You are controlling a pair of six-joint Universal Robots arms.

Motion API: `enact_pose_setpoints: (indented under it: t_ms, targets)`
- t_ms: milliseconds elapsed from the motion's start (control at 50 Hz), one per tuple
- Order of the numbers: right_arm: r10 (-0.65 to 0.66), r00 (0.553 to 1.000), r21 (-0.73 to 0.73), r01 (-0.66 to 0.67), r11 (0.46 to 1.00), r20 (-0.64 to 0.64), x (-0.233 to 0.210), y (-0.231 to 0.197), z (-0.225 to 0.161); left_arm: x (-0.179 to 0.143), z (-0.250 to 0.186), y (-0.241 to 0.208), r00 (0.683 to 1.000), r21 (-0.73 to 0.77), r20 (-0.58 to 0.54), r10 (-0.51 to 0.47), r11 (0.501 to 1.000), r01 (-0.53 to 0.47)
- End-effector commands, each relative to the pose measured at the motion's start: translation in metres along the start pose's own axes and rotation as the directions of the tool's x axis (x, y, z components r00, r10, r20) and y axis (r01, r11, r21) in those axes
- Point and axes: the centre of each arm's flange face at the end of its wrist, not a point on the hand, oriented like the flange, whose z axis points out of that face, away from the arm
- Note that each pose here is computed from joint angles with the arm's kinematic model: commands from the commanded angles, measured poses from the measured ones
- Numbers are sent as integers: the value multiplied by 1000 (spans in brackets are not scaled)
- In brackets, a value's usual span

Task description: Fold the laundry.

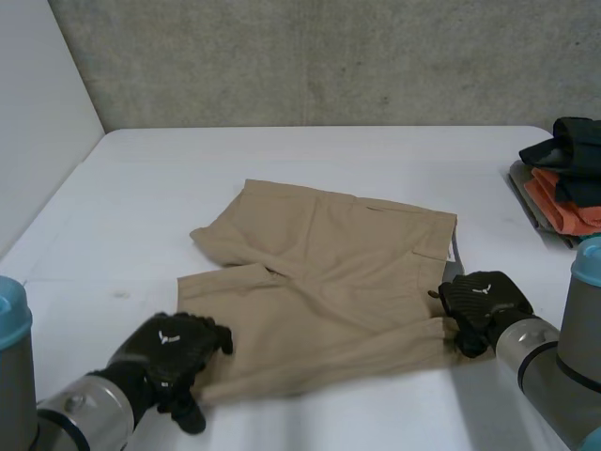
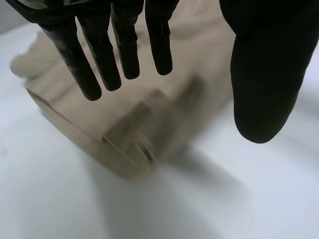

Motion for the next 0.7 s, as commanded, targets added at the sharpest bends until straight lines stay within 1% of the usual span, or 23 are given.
enact_pose_setpoints:
  t_ms: [20, 100, 140, 180, 200, 260, 280, 320, 340, 360, 420, 440, 460, 480, 500, 520, 560, 580, 640, 660, 680, 700]
  targets:
    - [-3, 1000, 1, 3, 1000, -2, 0, 2, 0, 1, 6, 14, 1000, -79, -6, -7, 997, 7]
    - [-4, 1000, 7, 4, 1000, -3, 0, 1, 1, 1, 20, 19, 1000, -113, -10, 2, 994, -3]
    - [-5, 1000, 16, 5, 1000, -6, 0, 0, 1, -1, 33, 18, 1000, -88, 2, 8, 996, -8]
    - [-19, 1000, 25, 20, 999, -10, 0, -1, 1, -4, 44, 12, 1000, -41, 27, 16, 999, -15]
    - [-23, 1000, 30, 23, 999, -12, 1, -2, 2, -8, 54, 5, 998, 15, 64, 21, 1000, -22]
    - [-34, 999, 70, 36, 997, -29, 3, -10, 3, -15, 68, -11, 991, 111, 127, 34, 993, -48]
    - [-41, 999, 85, 44, 995, -35, 4, -13, 4, -20, 77, -27, 984, 184, 171, 56, 979, -88]
    - [-70, 996, 138, 78, 987, -64, 7, -24, 7, -24, 87, -42, 974, 251, 211, 83, 959, -136]
    - [-78, 994, 158, 89, 983, -79, 10, -29, 10, -27, 93, -51, 968, 287, 233, 97, 944, -164]
    - [-85, 992, 176, 101, 979, -93, 12, -33, 11, -31, 104, -67, 954, 354, 272, 123, 910, -218]
    - [-99, 985, 247, 132, 960, -142, 22, -52, 19, -36, 119, -93, 926, 438, 343, 160, 844, -308]
    - [-100, 983, 266, 138, 954, -154, 24, -58, 21, -40, 131, -110, 902, 479, 392, 181, 797, -368]
    - [-96, 980, 298, 146, 943, -175, 28, -68, 28, -41, 139, -118, 890, 495, 414, 193, 772, -398]
    - [-94, 979, 307, 148, 940, -184, 31, -71, 34, -44, 147, -122, 878, 496, 434, 201, 761, -419]
    - [-90, 978, 314, 146, 938, -186, 32, -73, 40, -48, 162, -136, 857, 515, 471, 210, 723, -460]
    - [-88, 978, 319, 147, 936, -191, 33, -75, 47, -49, 171, -139, 849, 515, 480, 219, 713, -476]
    - [-83, 974, 334, 152, 930, -211, 37, -79, 68, -51, 187, -144, 842, 521, 488, 228, 698, -491]
    - [-81, 973, 338, 153, 929, -218, 38, -81, 74, -54, 202, -148, 837, 532, 493, 235, 680, -504]
    - [-73, 965, 360, 164, 918, -253, 44, -88, 101, -57, 223, -156, 839, 565, 488, 242, 645, -514]
    - [-75, 962, 364, 171, 916, -264, 45, -89, 108, -56, 238, -158, 839, 586, 483, 252, 619, -523]
    - [-78, 958, 366, 179, 913, -276, 46, -89, 116, -56, 243, -158, 838, 592, 483, 253, 612, -525]
    - [-83, 950, 378, 199, 904, -302, 49, -91, 132, -56, 251, -159, 837, 600, 485, 252, 601, -528]
